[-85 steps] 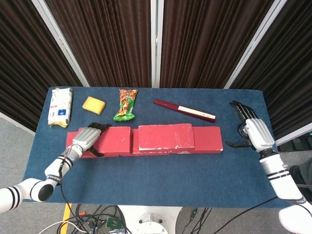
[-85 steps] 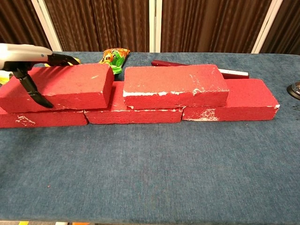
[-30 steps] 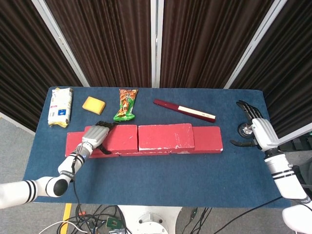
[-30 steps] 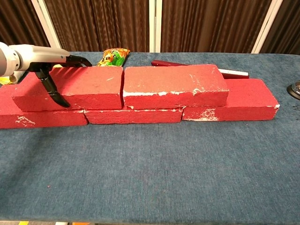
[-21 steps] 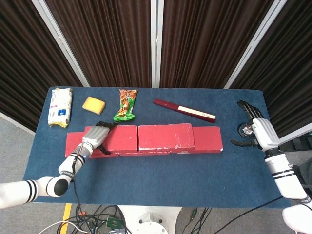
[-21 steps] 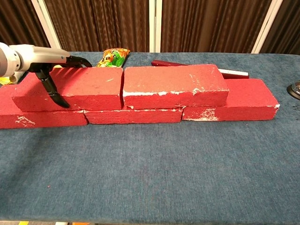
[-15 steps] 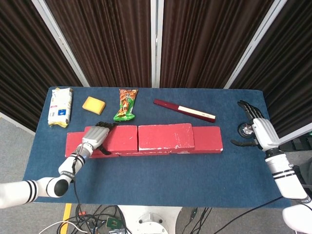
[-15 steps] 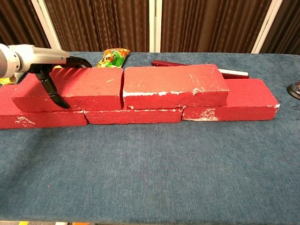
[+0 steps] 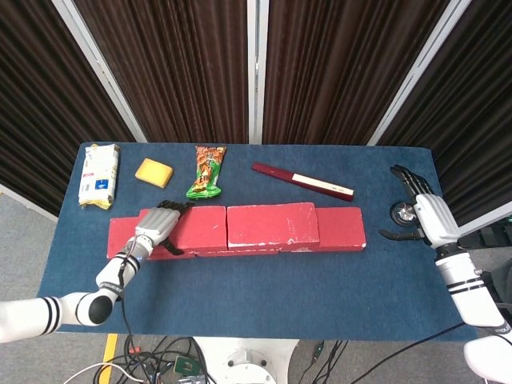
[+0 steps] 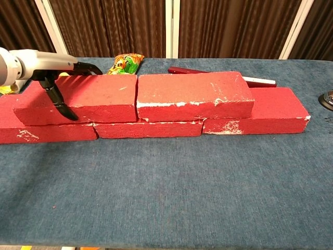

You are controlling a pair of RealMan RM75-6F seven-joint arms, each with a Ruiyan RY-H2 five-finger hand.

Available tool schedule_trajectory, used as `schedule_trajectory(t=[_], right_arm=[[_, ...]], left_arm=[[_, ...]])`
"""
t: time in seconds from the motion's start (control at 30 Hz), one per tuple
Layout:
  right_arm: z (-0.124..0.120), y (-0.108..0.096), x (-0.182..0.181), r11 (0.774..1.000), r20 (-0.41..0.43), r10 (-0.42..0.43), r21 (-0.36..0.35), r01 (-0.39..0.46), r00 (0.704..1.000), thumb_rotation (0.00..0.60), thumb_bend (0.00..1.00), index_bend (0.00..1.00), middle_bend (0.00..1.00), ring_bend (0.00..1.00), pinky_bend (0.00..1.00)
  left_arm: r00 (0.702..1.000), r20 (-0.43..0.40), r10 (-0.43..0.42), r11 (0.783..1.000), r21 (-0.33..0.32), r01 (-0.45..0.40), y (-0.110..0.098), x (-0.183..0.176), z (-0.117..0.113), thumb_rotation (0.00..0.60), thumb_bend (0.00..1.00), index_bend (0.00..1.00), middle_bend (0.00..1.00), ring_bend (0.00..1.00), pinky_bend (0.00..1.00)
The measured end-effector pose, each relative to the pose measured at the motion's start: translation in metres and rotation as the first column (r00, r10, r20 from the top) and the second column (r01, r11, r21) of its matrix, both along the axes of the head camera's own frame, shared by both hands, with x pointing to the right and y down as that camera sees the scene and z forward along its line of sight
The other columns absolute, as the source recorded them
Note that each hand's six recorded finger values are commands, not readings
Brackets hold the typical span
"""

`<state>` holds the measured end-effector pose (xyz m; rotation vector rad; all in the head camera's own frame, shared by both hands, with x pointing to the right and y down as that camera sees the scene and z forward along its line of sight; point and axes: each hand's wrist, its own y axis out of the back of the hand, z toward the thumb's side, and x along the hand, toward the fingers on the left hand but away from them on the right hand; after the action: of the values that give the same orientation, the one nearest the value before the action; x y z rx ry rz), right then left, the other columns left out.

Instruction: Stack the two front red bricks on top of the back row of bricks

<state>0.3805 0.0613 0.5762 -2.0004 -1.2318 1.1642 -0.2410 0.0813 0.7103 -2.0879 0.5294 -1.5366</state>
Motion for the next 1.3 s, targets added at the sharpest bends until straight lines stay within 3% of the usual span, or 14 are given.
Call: schedule_trajectory(t=[1.3], right_arm=[[0.0063,0.0003,0.0053,1.0,0.005,0.013,-0.019,-0.013,1.0,0.6,0.0,0.0,0.0,0.0,0.0]], left_arm=[[1.0,0.023,-0.007,1.0,0.004,0.007,0.0067,0.0043,0.0002,0.6,0.06,0.0,0.21,0.07,0.06]])
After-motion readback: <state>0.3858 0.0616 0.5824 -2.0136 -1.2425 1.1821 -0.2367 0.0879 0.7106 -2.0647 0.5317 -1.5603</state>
